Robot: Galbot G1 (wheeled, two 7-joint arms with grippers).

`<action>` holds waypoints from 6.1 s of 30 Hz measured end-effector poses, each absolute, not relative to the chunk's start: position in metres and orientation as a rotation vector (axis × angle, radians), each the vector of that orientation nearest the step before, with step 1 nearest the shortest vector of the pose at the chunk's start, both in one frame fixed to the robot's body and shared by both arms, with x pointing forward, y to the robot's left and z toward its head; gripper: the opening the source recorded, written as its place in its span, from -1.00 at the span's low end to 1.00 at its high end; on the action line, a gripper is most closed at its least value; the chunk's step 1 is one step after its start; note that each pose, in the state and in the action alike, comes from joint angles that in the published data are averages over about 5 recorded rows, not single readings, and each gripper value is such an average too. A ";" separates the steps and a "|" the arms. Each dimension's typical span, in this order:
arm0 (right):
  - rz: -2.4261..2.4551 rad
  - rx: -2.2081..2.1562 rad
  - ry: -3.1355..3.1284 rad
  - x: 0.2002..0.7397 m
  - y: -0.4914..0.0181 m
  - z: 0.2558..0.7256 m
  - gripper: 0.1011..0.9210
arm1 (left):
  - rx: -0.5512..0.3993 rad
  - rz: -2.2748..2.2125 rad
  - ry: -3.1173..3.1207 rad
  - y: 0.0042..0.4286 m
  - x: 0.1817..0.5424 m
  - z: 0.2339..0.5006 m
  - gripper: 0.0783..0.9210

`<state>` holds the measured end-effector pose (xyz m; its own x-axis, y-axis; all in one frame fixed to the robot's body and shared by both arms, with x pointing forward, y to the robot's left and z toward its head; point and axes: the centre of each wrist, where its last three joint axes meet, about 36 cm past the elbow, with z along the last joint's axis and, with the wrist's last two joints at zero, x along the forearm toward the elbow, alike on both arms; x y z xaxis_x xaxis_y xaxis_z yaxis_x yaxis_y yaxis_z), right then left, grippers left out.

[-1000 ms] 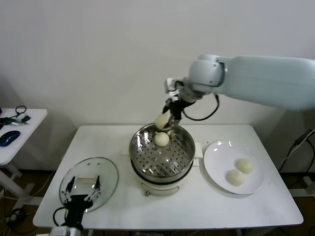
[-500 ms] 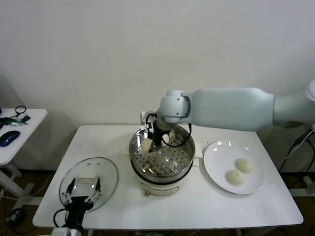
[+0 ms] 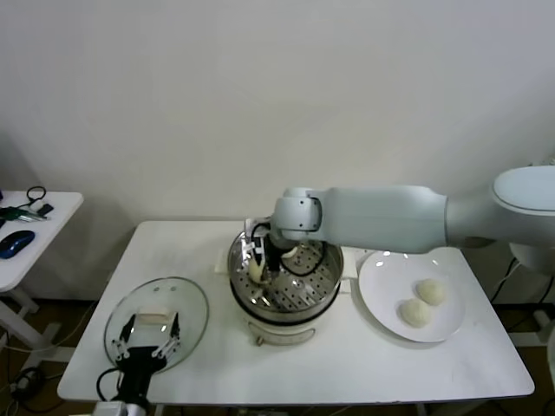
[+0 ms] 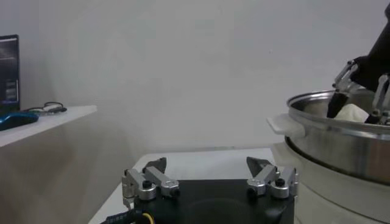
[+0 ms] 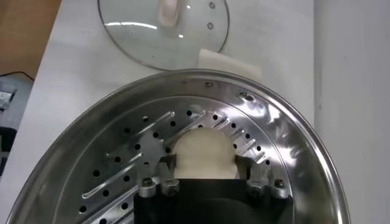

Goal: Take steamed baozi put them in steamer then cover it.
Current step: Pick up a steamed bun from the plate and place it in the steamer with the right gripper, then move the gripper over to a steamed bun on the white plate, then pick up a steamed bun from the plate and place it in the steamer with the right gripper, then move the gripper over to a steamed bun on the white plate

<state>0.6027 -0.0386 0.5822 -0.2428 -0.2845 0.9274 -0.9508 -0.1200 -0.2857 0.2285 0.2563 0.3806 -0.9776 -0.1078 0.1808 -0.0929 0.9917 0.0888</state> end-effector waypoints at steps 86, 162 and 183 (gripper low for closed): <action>1.330 1.231 -1.298 0.592 -0.379 0.498 0.22 | 0.162 -0.149 -2.952 0.254 0.223 0.386 0.77; 1.752 1.555 -1.062 0.649 -0.304 0.690 0.76 | 0.176 -0.148 -2.953 0.251 0.224 0.381 0.77; 1.308 1.217 -1.295 0.646 -0.458 0.525 0.76 | 0.190 -0.160 -2.922 0.252 0.214 0.375 0.77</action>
